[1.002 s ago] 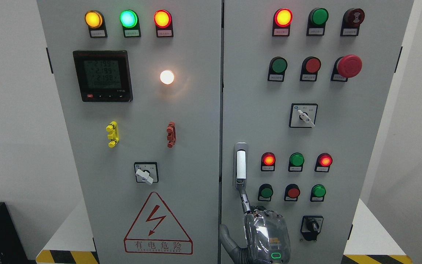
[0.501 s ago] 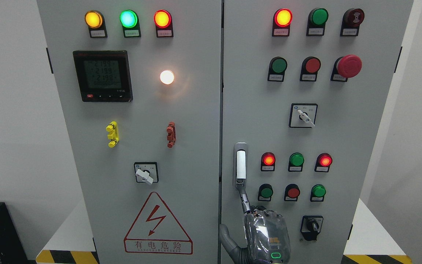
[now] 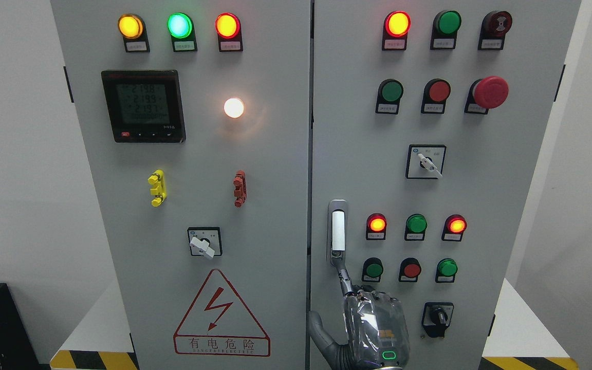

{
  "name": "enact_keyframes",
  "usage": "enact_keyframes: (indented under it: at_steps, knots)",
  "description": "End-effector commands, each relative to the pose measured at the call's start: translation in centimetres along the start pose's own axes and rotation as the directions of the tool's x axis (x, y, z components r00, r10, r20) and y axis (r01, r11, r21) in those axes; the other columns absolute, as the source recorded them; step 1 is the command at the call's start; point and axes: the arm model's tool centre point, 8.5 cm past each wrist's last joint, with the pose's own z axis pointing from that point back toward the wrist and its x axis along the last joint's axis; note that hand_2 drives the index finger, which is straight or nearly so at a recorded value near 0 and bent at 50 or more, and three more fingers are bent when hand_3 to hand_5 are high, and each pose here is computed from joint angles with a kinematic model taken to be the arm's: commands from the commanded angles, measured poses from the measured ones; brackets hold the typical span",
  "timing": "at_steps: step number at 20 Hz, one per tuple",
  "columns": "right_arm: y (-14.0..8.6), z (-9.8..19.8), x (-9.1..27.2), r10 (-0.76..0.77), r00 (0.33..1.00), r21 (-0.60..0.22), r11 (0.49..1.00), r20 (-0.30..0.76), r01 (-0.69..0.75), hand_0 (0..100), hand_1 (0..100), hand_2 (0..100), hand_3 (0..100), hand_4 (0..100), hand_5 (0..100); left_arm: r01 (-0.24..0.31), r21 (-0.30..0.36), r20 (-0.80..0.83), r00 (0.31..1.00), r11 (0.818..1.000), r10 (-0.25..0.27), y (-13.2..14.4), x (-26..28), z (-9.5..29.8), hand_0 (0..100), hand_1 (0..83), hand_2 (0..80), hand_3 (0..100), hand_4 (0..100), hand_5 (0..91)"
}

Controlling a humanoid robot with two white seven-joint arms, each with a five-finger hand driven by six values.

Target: Release door handle

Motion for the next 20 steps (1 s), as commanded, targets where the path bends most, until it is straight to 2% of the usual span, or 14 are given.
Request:
enact_keyframes:
  at_steps: [1,15,20]
  knots:
    - [-0.96,-0.06,0.15,-0.007,1.0,-0.029,1.0,0.005,0.007,36,27,14,75,73,74,0.0,-0.001,-0.004,1.0,1.0,0.0,-0.04,-0.04,0.0,0,0.0,4.2,10,0,0.0]
    - [-1.51,-0.04,0.19,-0.011,1.0,-0.046,0.999,0.007,0.011,37,27,14,73,72,74,0.0,-0.001,-0.004,1.0,1.0,0.0,-0.04,-0.04,0.0,0,0.0,4.1,11,0,0.0]
    - [-1.84,0.07,0.21,-0.02,1.0,-0.052,0.998,0.006,0.02,38,28,22,74,72,74,0.0,0.0,-0.004,1.0,1.0,0.0,0.06,-0.04,0.0,0,0.0,4.1,11,1,0.0]
